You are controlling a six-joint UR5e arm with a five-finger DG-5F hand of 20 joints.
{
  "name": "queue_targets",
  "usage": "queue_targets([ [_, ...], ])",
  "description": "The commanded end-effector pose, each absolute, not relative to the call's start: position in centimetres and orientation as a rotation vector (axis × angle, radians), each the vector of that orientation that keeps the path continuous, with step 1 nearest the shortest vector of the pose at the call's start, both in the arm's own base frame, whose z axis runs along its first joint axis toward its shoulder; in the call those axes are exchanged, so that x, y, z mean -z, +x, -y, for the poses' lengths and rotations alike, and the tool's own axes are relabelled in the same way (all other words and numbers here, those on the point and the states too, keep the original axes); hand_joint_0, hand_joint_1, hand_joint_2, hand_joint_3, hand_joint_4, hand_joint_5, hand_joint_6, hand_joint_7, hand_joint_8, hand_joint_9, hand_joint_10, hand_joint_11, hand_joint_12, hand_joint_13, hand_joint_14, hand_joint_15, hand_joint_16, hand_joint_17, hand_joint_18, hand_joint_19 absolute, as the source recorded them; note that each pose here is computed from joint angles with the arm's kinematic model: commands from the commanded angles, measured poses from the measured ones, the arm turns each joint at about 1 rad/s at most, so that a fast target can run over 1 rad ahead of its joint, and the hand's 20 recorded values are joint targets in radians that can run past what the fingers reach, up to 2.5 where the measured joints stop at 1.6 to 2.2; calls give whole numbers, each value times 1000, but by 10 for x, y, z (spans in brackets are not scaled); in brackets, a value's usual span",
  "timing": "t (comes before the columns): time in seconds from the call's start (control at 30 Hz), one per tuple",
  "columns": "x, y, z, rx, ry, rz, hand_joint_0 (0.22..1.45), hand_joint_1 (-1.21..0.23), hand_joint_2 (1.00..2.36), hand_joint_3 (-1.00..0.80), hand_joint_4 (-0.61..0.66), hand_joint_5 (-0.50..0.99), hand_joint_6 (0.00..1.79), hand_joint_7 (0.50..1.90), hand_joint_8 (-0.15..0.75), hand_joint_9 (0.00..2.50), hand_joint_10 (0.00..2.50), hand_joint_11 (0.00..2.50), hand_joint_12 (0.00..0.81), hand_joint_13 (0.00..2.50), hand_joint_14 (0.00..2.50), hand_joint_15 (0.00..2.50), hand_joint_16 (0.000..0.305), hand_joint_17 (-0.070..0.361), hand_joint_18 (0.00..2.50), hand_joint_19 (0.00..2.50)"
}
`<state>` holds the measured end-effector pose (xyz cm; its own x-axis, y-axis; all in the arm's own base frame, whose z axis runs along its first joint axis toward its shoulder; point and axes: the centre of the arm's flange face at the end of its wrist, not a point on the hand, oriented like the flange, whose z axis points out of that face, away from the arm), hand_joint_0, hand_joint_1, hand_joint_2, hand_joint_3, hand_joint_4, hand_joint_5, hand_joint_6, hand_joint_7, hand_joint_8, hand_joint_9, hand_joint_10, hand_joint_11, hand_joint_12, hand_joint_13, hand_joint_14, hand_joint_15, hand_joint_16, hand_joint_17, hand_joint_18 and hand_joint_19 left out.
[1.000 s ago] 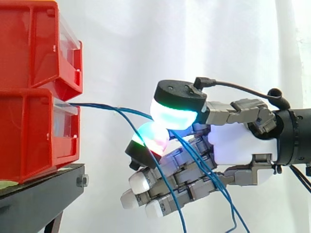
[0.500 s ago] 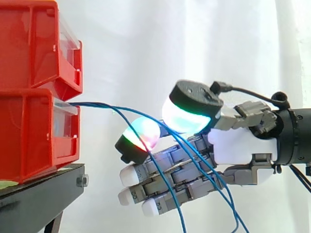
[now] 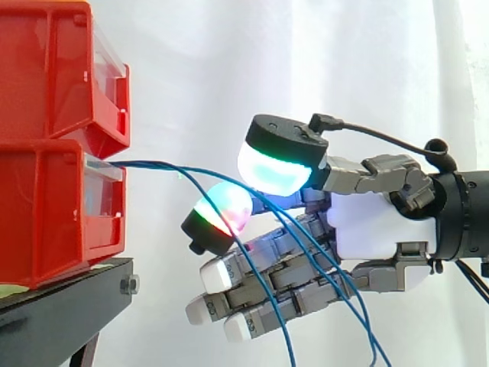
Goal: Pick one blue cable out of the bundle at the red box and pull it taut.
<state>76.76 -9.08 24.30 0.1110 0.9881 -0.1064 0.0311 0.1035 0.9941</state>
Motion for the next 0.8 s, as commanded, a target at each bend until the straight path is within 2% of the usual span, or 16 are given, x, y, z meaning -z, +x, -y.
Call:
queue_targets([
  [0.0, -243, 768, 91, -1038, 1201, -1193, 588, -664, 1013, -320, 50, -101, 772, 1037, 307, 808, 9, 381, 350, 356, 5, 115, 50, 113, 338, 225],
  [0.13, -243, 768, 91, -1036, 1200, -1193, 586, -661, 1013, -315, 89, -105, 795, 1000, 311, 820, 9, 389, 352, 369, 5, 127, 51, 115, 349, 234],
  [0.33, -244, 768, 91, -1036, 1198, -1193, 579, -578, 1011, -356, 98, -95, 777, 971, 305, 826, 9, 373, 352, 372, 5, 136, 51, 116, 347, 236],
  [0.5, -243, 768, 89, -1036, 1198, -1195, 577, -557, 1012, -361, 89, -87, 753, 1028, 302, 844, 9, 369, 349, 369, 5, 132, 51, 116, 343, 245],
  [0.77, -243, 768, 89, -1039, 1200, -1194, 587, -635, 1016, -261, 130, -95, 807, 1030, 341, 870, 10, 447, 352, 408, 6, 142, 51, 115, 393, 230],
])
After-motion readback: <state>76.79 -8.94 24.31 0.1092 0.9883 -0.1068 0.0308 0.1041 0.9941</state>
